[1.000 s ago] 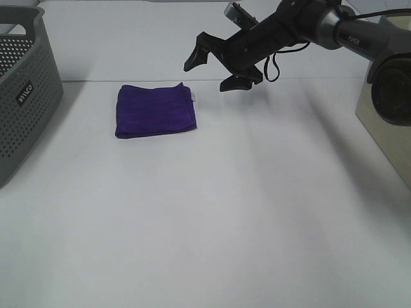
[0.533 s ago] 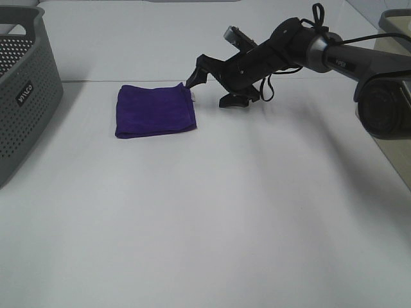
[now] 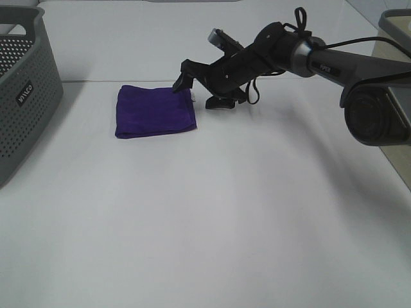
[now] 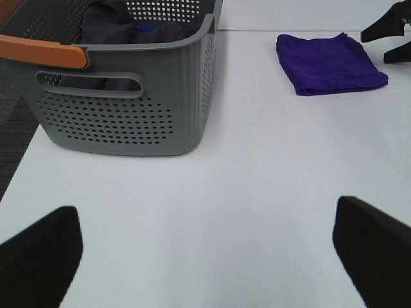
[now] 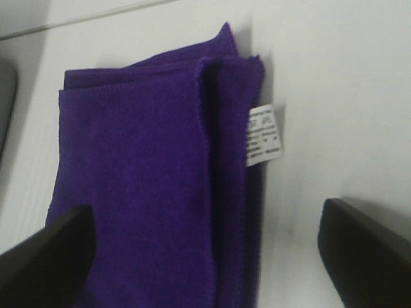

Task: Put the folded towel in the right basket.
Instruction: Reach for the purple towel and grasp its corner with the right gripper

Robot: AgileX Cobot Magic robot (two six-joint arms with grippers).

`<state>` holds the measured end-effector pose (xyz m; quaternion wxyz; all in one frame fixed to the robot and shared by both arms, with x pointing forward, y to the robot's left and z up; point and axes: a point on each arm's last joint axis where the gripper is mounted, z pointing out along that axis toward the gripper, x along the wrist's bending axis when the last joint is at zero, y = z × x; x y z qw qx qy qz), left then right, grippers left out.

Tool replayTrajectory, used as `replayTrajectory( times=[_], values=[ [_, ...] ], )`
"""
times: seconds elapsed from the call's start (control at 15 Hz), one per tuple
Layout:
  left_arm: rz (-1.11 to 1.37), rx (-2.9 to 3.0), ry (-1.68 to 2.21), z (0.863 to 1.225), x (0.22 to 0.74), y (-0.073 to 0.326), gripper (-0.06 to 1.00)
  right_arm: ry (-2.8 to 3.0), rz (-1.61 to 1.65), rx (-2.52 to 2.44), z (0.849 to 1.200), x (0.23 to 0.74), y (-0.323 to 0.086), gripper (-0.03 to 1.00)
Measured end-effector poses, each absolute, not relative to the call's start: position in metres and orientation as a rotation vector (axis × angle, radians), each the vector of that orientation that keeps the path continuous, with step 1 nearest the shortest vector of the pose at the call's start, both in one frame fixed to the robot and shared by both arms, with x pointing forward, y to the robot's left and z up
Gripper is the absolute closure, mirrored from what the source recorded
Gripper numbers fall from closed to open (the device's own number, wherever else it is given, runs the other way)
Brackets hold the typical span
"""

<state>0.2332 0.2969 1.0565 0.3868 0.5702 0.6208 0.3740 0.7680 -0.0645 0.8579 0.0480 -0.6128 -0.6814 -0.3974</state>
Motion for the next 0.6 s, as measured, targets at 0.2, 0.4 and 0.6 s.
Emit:
replayTrajectory(
  times=[0.2, 0.4, 0.6],
  values=[
    [0.952, 1.451, 1.58, 1.057, 0.233, 0.297, -0.05, -2.174, -1.196, -1.766, 0.854, 0.747, -0.021, 0.14],
    [0.952, 1.451, 1.58, 1.057, 0.233, 0.297, -0.05, -2.25, -1.22, -1.713, 0.845, 0.733, 0.009, 0.32],
    [0.952, 1.451, 1.58, 1.057, 0.233, 0.297, -0.05, -2.33, -1.226, -1.651, 0.838, 0.719, 0.033, 0.65]
  ],
)
